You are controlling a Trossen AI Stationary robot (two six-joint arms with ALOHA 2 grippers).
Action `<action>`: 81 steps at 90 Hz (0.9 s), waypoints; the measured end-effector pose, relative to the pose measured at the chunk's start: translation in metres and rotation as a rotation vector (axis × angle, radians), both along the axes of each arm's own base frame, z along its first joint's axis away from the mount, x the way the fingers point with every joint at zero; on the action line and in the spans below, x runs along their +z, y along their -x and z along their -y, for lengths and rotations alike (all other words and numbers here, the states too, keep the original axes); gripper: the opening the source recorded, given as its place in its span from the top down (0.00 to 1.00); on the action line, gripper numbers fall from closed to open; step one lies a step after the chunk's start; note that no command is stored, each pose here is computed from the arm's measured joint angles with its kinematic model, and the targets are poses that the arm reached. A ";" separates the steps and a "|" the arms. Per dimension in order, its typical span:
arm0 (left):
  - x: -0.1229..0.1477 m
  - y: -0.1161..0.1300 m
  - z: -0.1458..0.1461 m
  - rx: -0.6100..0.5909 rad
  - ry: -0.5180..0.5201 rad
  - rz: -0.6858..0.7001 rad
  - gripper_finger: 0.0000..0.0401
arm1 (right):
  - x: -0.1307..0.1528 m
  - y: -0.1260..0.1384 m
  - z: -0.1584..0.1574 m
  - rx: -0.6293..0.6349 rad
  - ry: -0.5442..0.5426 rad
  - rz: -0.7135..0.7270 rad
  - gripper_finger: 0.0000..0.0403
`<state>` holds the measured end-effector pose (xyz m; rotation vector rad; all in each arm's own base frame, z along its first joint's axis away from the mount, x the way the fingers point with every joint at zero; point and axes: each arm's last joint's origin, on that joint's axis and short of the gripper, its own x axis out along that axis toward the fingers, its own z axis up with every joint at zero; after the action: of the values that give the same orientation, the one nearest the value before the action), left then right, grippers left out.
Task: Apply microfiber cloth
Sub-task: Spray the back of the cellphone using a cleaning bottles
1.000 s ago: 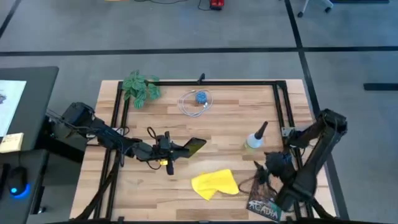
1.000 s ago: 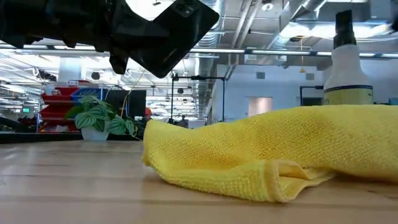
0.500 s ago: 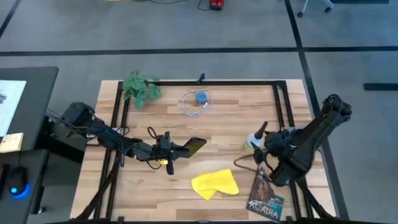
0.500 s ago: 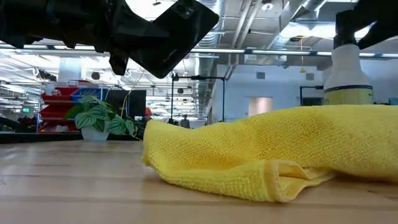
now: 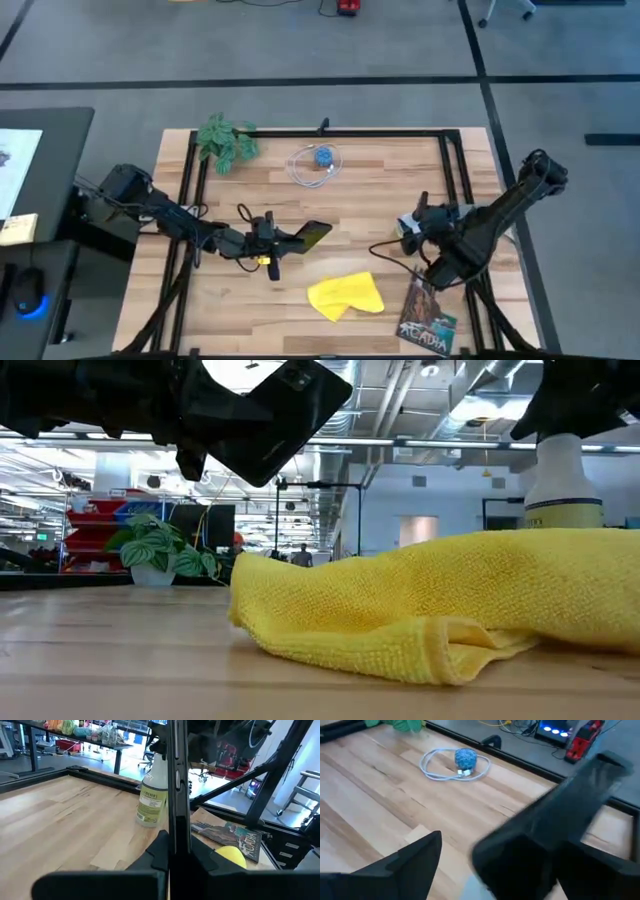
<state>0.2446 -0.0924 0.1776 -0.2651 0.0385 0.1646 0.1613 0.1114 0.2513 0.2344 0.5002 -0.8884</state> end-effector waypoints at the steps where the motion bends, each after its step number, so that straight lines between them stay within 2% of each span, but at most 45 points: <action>1: 0.000 0.000 0.000 0.000 0.000 0.000 0.97 | 0.000 0.000 0.000 0.005 -0.001 0.000 0.22; 17: 0.000 0.000 0.000 0.000 0.001 0.000 0.97 | 0.002 -0.007 -0.007 0.057 -0.044 0.038 0.39; 36: 0.000 0.000 0.000 0.000 0.002 0.000 0.97 | 0.002 -0.012 -0.012 0.074 -0.103 0.062 0.71; 50: 0.000 0.000 0.000 0.001 -0.006 -0.001 0.97 | 0.009 -0.026 -0.023 0.119 -0.204 0.130 0.72; 59: 0.000 -0.002 -0.005 0.018 -0.020 -0.002 0.97 | 0.011 -0.043 -0.031 0.171 -0.228 0.190 0.72; 81: 0.003 -0.008 -0.027 0.104 -0.077 0.014 0.97 | -0.008 -0.101 -0.040 0.217 -0.139 0.262 0.72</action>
<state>0.2530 -0.0659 0.1809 -0.1917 0.0049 0.2667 0.2621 0.1512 0.2436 0.4100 0.3359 -0.6011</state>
